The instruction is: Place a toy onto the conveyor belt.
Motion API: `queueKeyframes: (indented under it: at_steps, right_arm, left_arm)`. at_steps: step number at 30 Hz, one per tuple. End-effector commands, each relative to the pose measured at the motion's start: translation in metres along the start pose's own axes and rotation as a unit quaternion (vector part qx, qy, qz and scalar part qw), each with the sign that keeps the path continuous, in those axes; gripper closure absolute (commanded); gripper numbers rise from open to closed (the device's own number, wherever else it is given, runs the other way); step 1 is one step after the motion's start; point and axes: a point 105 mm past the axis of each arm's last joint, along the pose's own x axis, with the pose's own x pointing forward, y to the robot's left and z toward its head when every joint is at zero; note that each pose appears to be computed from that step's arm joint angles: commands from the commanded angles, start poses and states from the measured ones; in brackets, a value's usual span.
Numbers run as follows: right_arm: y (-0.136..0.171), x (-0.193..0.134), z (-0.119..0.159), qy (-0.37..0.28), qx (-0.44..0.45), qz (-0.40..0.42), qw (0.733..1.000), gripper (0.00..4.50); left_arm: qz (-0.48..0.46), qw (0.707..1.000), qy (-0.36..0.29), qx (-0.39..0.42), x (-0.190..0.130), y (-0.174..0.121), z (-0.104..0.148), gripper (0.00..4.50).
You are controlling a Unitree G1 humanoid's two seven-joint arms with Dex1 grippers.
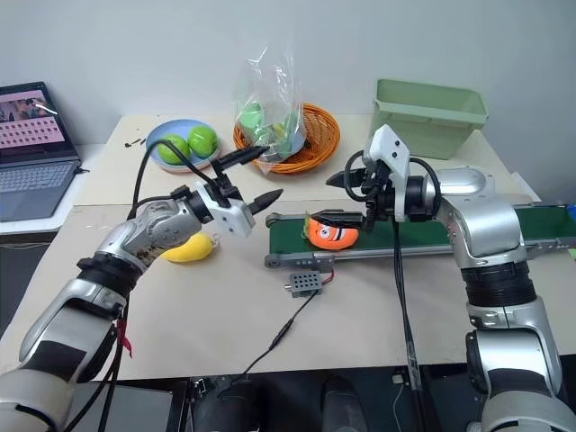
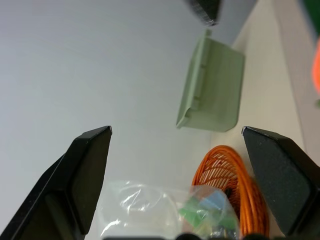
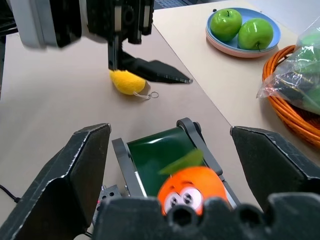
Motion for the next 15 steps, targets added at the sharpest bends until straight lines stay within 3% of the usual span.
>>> queueKeyframes:
  at_steps: [1, 7, 15]
  right_arm:
    - [-0.005, -0.011, 0.012, 0.010, -0.041, -0.009, 0.999, 0.00]
    - [-0.012, -0.028, 0.007, 0.064, -0.073, -0.019, 0.995, 0.00]
    - [-0.017, -0.032, 0.021, 0.050, -0.089, -0.008, 0.995, 0.00]
  left_arm:
    - [0.009, 0.982, 0.024, -0.185, -0.008, 0.020, -0.001, 0.04]
    - [-0.024, 0.894, 0.034, -0.446, -0.035, 0.019, 0.013, 0.04]
    - [-0.047, 0.832, 0.044, -0.552, -0.065, 0.012, 0.031, 0.04]
